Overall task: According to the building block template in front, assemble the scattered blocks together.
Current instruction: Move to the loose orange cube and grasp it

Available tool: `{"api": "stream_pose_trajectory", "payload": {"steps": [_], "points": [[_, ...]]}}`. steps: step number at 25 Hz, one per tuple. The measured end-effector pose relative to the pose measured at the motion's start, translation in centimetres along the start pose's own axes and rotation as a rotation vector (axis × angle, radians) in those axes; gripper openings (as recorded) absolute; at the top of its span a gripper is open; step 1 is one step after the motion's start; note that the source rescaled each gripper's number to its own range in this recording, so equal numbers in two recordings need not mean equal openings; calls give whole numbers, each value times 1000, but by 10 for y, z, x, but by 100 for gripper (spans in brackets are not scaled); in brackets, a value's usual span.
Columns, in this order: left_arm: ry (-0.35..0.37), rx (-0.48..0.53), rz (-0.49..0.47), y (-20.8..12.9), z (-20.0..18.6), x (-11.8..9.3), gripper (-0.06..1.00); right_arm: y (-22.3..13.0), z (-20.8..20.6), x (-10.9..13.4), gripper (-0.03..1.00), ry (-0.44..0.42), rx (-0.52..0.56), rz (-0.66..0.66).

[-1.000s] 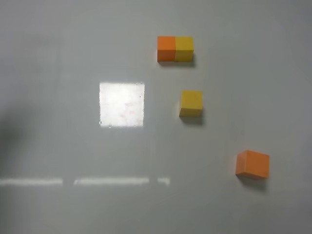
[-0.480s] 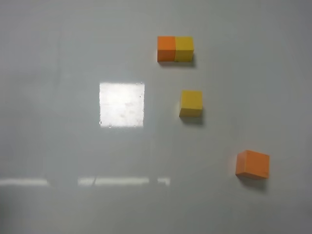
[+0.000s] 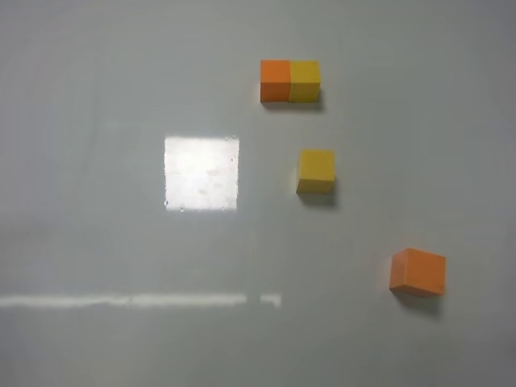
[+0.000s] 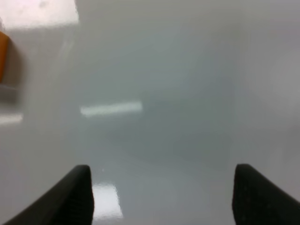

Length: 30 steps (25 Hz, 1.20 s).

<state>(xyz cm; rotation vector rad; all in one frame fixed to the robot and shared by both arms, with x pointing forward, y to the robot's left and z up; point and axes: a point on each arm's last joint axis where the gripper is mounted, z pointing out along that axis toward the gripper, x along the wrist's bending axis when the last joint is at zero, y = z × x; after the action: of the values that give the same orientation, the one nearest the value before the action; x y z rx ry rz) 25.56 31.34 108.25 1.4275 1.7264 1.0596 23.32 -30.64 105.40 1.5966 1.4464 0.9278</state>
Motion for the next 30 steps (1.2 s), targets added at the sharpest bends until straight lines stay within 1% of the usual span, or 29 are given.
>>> {"api": "stream_pose_trajectory", "payload": {"steps": [2, 5, 7, 10, 12, 30], "points": [[-7, -2, -7, -16, 0, 0, 76, 0, 0, 0, 58, 0, 0, 0], [-8, -1, -12, -30, -1, 1, 76, 0, 0, 0, 58, 0, 0, 0], [-11, -23, -16, -33, -4, 1, 71, 0, 0, 0, 58, 0, 0, 0], [-27, -37, -4, -35, -7, 0, 65, 0, 0, 0, 58, 0, 0, 0], [-32, -37, 0, -36, -7, 0, 63, 0, 0, 0, 58, 0, 0, 0], [-33, -37, 7, -36, -7, 0, 62, 0, 0, 0, 58, 1, 0, 1]]}}
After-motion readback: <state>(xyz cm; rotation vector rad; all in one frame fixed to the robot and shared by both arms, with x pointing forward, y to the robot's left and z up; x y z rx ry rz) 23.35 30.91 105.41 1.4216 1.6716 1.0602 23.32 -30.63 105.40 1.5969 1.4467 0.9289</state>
